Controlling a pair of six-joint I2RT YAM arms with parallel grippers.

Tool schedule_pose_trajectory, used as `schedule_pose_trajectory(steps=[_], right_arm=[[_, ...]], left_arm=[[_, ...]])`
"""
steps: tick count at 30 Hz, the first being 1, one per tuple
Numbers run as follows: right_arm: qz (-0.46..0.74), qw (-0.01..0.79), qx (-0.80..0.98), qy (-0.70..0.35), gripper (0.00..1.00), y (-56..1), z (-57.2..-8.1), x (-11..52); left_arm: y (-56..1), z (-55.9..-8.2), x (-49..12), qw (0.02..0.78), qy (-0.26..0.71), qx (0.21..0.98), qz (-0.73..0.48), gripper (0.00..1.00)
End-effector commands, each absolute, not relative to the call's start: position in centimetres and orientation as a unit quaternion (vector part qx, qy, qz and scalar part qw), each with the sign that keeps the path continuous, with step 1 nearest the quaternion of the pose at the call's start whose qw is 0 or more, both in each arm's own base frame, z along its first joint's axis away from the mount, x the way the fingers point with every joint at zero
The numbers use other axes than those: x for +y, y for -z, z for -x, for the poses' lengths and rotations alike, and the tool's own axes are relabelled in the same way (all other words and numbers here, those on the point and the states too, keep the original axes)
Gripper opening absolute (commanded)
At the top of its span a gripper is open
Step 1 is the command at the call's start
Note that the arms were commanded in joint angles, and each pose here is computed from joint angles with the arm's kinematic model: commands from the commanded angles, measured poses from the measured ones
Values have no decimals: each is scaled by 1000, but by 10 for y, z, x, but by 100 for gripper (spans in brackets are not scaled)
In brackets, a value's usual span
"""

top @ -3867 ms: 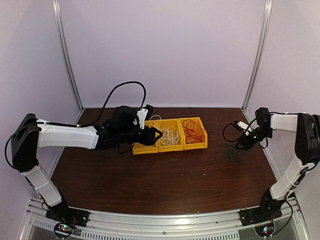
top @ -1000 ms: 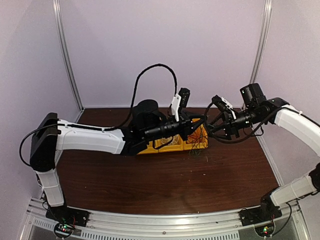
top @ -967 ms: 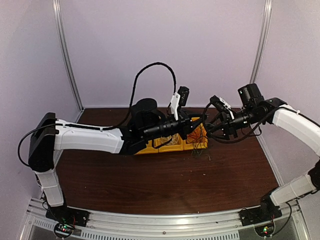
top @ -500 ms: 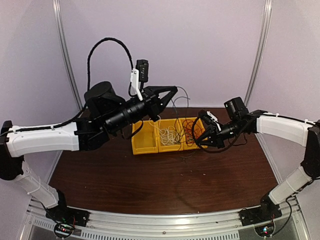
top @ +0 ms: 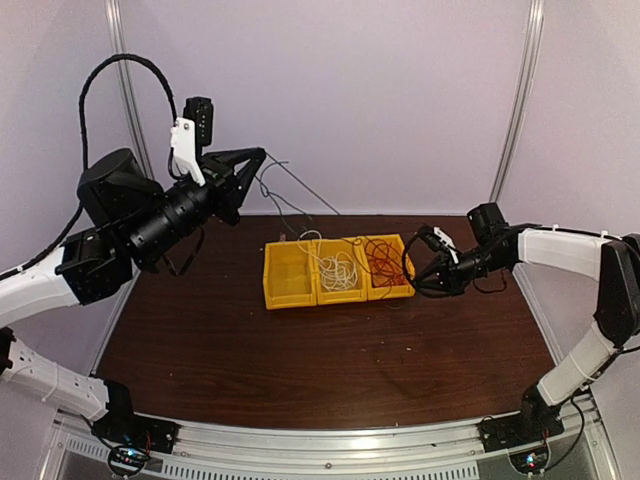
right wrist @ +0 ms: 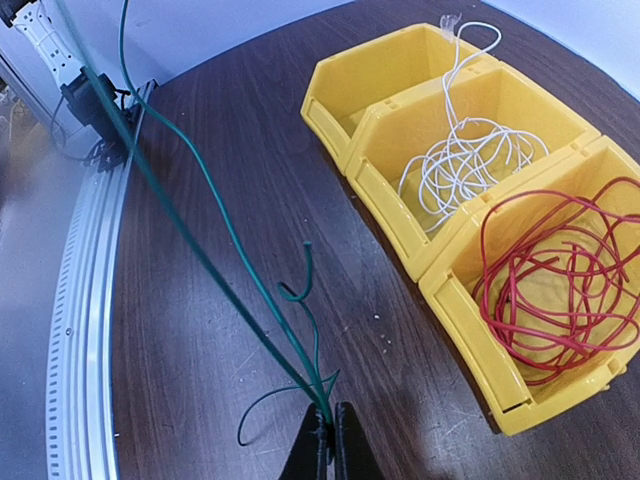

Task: Untangle the cables

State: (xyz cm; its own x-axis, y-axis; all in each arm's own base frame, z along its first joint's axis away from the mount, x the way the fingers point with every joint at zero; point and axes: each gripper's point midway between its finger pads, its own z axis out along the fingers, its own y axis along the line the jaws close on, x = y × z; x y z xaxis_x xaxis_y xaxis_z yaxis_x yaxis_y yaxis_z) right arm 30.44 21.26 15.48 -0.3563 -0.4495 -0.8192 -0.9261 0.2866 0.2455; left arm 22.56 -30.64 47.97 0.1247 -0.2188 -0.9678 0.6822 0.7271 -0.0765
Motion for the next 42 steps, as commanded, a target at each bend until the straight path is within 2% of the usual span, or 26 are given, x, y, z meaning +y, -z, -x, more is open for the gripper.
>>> schedule_pose_trajectory(steps=[1,6,8,11,16,21,24,30,37,42], right_arm=[[429,277,808,-295,0,-101,-317,163],[386,254,844,-272,0,-74,-330,117],[387,235,843,-291,9,-69,-323,110],[402,218,826,-328,17,-72,-305,117],[428,224,810,-332,20,-90,-293,120],[459,288,768,-342,35,-157,-287,140],[496,331,729,-338,46,-205,-286,173],[522,439,643,-348,63,-304,-282,244],[516,459,605,-396,66,-351,-293,298],[533,442,577,-433,65,-361,-275,333]], left_arm=[[-560,-217,-227,798,256,536,-104,0],[-596,-206,-187,823,224,515,-77,0],[-595,-208,-191,820,220,521,-84,0],[-575,-216,-216,802,223,542,-116,0],[-525,-228,-263,753,248,587,-163,0],[-497,-222,-301,710,293,601,-223,0],[-493,-221,-307,699,305,606,-227,0],[-486,-221,-314,687,319,611,-230,0],[-450,-219,-345,647,349,626,-261,0],[-432,-222,-360,630,369,632,-258,0]])
